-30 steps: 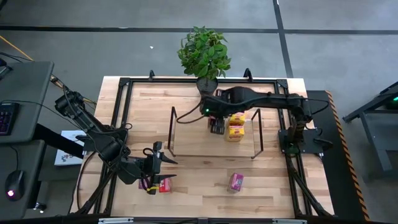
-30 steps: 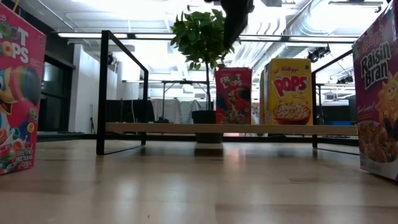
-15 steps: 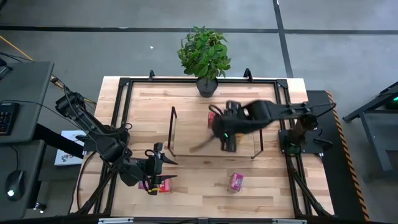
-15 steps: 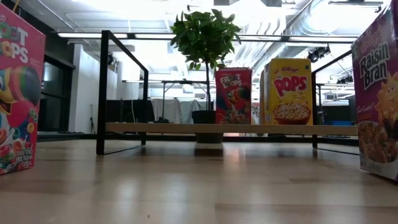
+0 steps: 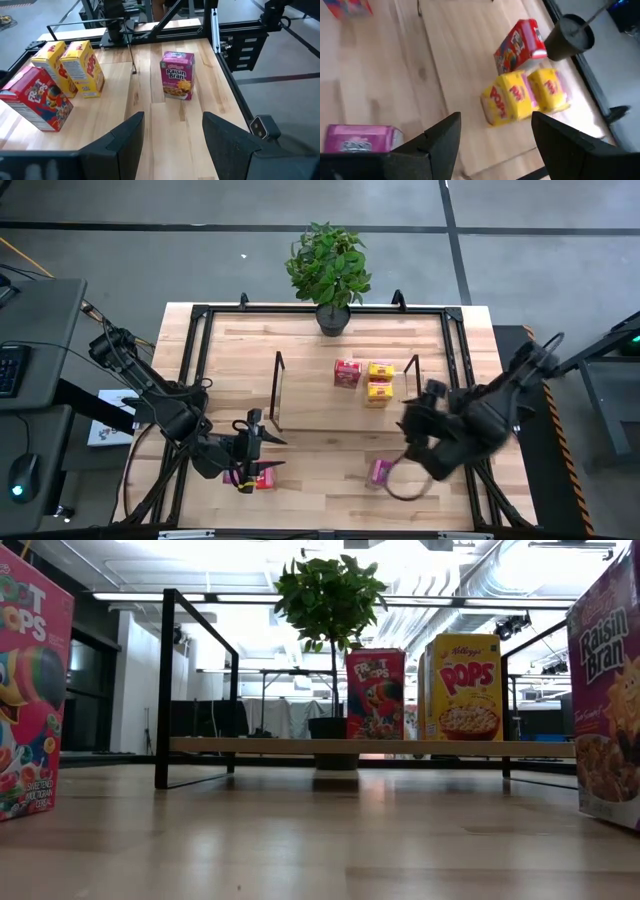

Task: Stack cereal on shelf
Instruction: Put the red cereal box on the shelf aligned with the other red cereal box

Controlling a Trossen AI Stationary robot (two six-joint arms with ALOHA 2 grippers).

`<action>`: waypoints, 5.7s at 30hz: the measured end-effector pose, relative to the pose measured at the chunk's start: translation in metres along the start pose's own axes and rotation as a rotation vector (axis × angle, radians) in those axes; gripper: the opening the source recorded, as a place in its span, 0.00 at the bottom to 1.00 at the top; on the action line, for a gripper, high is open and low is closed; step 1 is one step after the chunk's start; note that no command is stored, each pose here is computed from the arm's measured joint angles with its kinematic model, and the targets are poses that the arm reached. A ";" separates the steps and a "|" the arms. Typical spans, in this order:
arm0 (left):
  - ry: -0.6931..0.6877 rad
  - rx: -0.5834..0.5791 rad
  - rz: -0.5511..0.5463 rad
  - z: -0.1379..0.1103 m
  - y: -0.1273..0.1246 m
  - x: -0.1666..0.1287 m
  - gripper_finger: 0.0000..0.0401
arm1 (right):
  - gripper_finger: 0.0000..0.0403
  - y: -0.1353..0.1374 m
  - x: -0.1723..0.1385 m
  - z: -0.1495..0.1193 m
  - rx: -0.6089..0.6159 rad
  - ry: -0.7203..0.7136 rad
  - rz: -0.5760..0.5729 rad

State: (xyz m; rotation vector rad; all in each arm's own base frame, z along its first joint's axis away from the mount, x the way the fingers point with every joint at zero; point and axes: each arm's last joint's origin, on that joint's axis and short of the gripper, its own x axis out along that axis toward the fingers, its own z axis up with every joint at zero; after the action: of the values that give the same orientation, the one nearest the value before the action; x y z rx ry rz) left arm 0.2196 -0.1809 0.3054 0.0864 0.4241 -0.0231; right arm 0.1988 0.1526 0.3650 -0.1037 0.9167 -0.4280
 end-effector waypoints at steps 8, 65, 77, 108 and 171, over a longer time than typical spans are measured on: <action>-0.044 0.049 0.016 0.005 0.000 0.000 0.48 | 0.59 0.010 0.008 -0.065 0.240 -0.458 0.075; 0.270 0.278 -0.395 -0.030 -0.038 0.009 0.68 | 0.59 0.030 0.096 -0.062 0.273 -0.597 0.208; 0.422 0.677 -0.442 -0.032 -0.050 0.019 0.77 | 0.59 0.030 0.096 -0.062 0.295 -0.595 0.215; 0.646 1.214 -0.463 -0.058 -0.043 0.049 0.76 | 0.59 0.030 0.098 -0.064 0.292 -0.574 0.233; 0.719 0.203 0.065 0.053 0.161 0.162 0.38 | 0.59 0.030 0.098 -0.064 0.308 -0.571 0.236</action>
State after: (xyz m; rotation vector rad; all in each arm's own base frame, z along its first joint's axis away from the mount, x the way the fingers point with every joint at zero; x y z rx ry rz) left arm 0.3953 -0.0263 0.2992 0.3123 1.1373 0.0313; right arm 0.2096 0.1467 0.2452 0.1585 0.2886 -0.2902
